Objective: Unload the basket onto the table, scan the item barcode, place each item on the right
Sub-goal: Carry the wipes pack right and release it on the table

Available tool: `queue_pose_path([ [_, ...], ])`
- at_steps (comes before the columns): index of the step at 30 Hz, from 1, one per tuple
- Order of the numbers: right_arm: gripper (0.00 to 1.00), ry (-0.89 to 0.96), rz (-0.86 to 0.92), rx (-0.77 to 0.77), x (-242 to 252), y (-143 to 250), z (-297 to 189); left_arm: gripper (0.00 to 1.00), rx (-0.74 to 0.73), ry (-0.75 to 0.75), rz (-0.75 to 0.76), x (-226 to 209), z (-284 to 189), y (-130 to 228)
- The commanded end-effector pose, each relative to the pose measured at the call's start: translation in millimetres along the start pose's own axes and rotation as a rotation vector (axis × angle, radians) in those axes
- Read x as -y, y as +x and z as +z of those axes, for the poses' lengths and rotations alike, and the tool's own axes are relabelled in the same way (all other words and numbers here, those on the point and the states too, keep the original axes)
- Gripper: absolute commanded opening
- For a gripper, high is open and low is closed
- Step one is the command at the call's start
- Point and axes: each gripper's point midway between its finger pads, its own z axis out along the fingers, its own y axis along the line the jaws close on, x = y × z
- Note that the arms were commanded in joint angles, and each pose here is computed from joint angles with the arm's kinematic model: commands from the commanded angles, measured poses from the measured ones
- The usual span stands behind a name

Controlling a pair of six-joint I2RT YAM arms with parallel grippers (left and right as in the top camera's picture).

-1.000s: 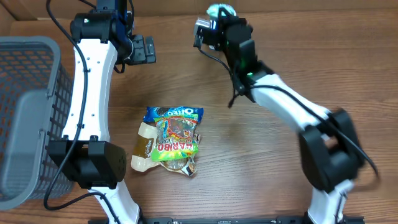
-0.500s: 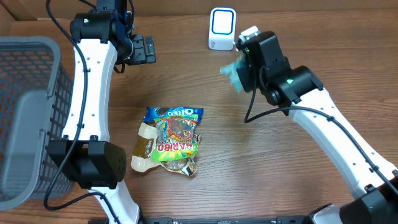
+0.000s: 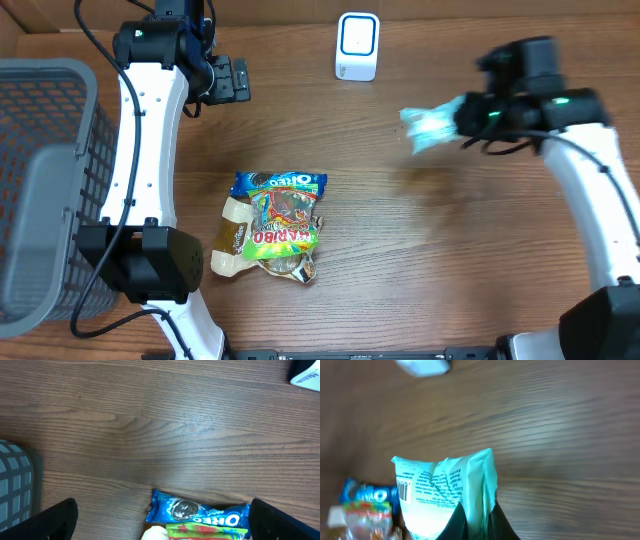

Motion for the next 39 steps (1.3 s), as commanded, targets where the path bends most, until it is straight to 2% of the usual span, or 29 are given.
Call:
queue_pose_path([
  [1, 0.04, -0.036, 0.123, 0.017, 26, -10, -12, 1.0, 0.019, 0.0, -0.012, 2, -5, -4],
  [2, 0.04, -0.007, 0.188, 0.02, 52, -13, -12, 1.0, 0.019, 0.0, -0.012, 2, -5, -4],
  [8, 0.04, 0.053, 0.39, -0.017, 115, -9, 9, 1.0, 0.019, 0.0, -0.012, 2, -5, -4],
  [12, 0.04, 0.089, 0.451, -0.084, 142, 5, 38, 1.0, 0.019, 0.0, -0.012, 2, -5, -4],
  [20, 0.04, 0.214, 0.445, -0.203, 178, 34, 73, 1.0, 0.02, 0.0, -0.012, 2, -5, -4],
  [23, 0.04, 0.265, 0.454, -0.24, 187, 45, 76, 1.0, 0.019, 0.0, -0.012, 2, -5, -4],
  [28, 0.04, 0.434, 0.604, -0.277, 215, 66, 61, 1.0, 0.019, 0.0, -0.012, 2, -5, -4],
  [30, 0.05, 0.44, 0.617, -0.293, 217, 70, 58, 1.0, 0.019, 0.0, -0.012, 2, -5, -4],
  [34, 0.29, 0.441, 0.627, -0.325, 215, 78, 55, 1.0, 0.019, 0.0, -0.012, 2, -5, -4],
  [37, 0.65, 0.415, 0.634, -0.342, 209, 80, 55, 1.0, 0.019, 0.0, -0.012, 2, -5, -4],
  [38, 0.72, 0.397, 0.634, -0.349, 206, 80, 56, 0.99, 0.019, 0.0, -0.012, 2, -5, -4],
  [39, 0.73, 0.39, 0.634, -0.353, 205, 80, 55, 1.0, 0.019, 0.0, -0.012, 2, -5, -4],
])
